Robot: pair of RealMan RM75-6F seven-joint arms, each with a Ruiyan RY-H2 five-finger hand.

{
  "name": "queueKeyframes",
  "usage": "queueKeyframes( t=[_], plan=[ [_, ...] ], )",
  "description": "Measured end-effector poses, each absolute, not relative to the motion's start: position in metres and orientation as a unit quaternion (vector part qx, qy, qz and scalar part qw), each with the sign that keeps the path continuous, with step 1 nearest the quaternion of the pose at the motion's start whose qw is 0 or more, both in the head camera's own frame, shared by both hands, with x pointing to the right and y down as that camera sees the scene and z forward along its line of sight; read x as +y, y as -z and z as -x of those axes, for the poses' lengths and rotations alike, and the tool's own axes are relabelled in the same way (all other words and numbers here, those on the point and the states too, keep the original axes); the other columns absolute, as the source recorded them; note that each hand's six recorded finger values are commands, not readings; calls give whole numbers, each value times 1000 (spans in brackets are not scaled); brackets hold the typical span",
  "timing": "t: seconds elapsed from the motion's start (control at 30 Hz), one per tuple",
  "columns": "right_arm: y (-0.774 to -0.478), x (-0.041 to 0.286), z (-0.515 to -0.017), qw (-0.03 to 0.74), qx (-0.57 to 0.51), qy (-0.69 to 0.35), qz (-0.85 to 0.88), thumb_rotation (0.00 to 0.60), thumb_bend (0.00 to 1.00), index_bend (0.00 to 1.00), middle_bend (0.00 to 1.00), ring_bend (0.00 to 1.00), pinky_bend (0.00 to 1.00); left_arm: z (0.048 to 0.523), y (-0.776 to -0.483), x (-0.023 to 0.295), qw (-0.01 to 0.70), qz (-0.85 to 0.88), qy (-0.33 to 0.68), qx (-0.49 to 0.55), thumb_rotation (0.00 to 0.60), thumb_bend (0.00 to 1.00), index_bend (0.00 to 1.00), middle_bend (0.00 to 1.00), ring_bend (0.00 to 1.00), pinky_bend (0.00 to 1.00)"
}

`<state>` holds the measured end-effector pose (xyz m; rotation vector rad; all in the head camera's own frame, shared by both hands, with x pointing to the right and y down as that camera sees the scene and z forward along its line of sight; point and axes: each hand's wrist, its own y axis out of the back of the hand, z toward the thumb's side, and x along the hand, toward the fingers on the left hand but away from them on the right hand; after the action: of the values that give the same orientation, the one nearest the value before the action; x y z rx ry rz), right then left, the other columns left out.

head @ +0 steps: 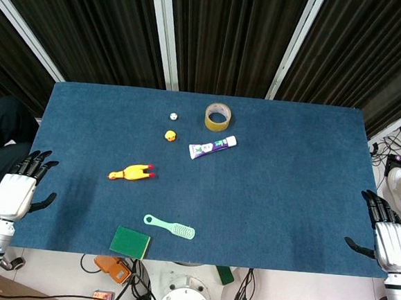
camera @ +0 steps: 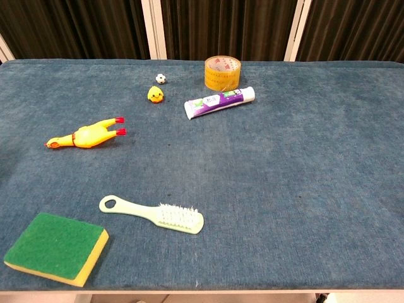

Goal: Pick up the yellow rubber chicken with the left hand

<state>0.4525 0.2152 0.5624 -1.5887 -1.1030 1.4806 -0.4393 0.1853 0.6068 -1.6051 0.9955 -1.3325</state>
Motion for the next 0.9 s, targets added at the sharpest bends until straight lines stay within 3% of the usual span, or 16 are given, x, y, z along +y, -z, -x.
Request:
queueKeyframes(
  t=[0.53,0.9],
  plan=[
    [-562,216,-452,344,-426,-570,613,600,213,114,128,166,292,436,-611,188,391,640,530,395,600,217,181,75,51,225],
    [-562,217,-453,340,-427,-570,614,600,212,114,128,166,292,385,-631,190,344,692,504,385,600,217,157,75,51,225]
  ],
)
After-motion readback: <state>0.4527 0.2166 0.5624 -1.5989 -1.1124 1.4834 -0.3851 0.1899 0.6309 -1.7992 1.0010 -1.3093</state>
